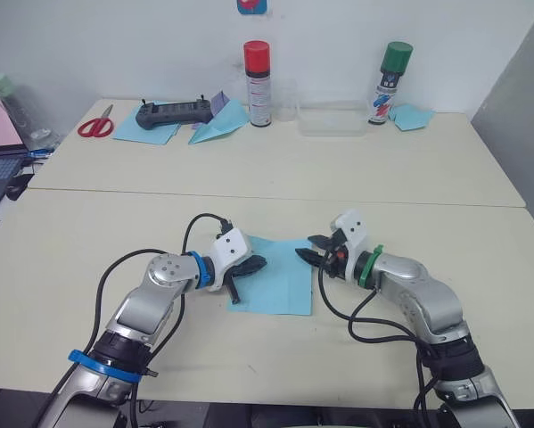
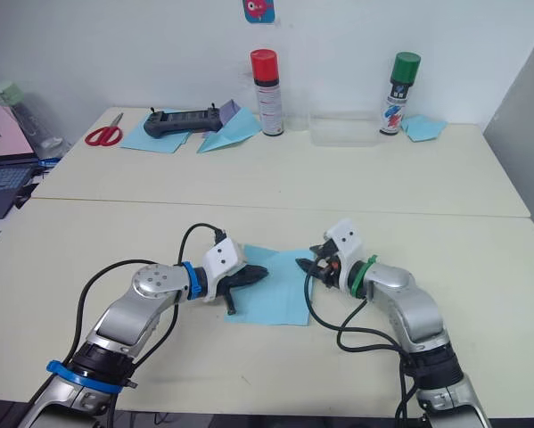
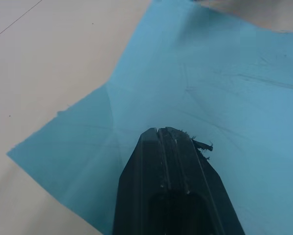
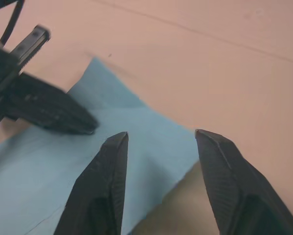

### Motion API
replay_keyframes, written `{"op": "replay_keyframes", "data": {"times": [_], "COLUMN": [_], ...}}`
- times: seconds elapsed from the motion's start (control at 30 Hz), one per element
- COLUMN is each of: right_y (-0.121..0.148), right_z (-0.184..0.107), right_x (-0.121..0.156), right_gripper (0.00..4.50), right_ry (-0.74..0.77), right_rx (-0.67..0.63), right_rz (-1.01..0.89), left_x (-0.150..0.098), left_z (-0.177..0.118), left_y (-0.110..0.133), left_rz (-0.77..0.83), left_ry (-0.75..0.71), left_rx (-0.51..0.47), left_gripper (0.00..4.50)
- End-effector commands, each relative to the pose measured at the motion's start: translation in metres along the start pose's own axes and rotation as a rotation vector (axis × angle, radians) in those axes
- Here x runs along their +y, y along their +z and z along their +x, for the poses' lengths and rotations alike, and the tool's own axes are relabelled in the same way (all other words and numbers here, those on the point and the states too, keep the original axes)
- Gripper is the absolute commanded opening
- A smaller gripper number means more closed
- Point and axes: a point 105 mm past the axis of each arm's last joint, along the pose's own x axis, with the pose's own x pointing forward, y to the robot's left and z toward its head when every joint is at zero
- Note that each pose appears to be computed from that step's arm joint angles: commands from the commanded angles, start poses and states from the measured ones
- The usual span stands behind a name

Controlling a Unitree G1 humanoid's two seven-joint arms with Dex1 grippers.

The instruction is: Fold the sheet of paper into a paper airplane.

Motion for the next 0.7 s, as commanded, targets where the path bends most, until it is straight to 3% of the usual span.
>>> {"op": "replay_keyframes", "data": {"times": [0.03,0.33,0.43,0.57,0.7], "right_y": [0.002,-0.002,0.001,-0.003,-0.003], "right_z": [-0.005,0.005,0.007,0.006,0.005], "right_x": [-0.001,0.01,0.011,0.012,0.017], "right_gripper": [2.28,2.28,1.68,0.23,0.06], "right_ry": [-0.04,-0.006,0.006,0.029,0.069], "right_rx": [-0.017,0.021,0.014,0.036,0.018], "right_rz": [0.069,0.18,0.141,-0.087,-0.183], "left_x": [-0.007,-0.005,-0.004,-0.004,-0.003], "left_z": [0.001,0.002,0.002,0.002,0.0], "left_y": [-0.016,-0.015,-0.015,-0.016,-0.02], "left_rz": [-0.022,-0.013,-0.012,-0.013,0.003], "left_ry": [-0.026,-0.037,-0.036,-0.035,-0.025], "left_rx": [0.06,0.067,0.068,0.072,0.09], "left_gripper": [0.0,0.0,0.0,0.0,0.0]}}
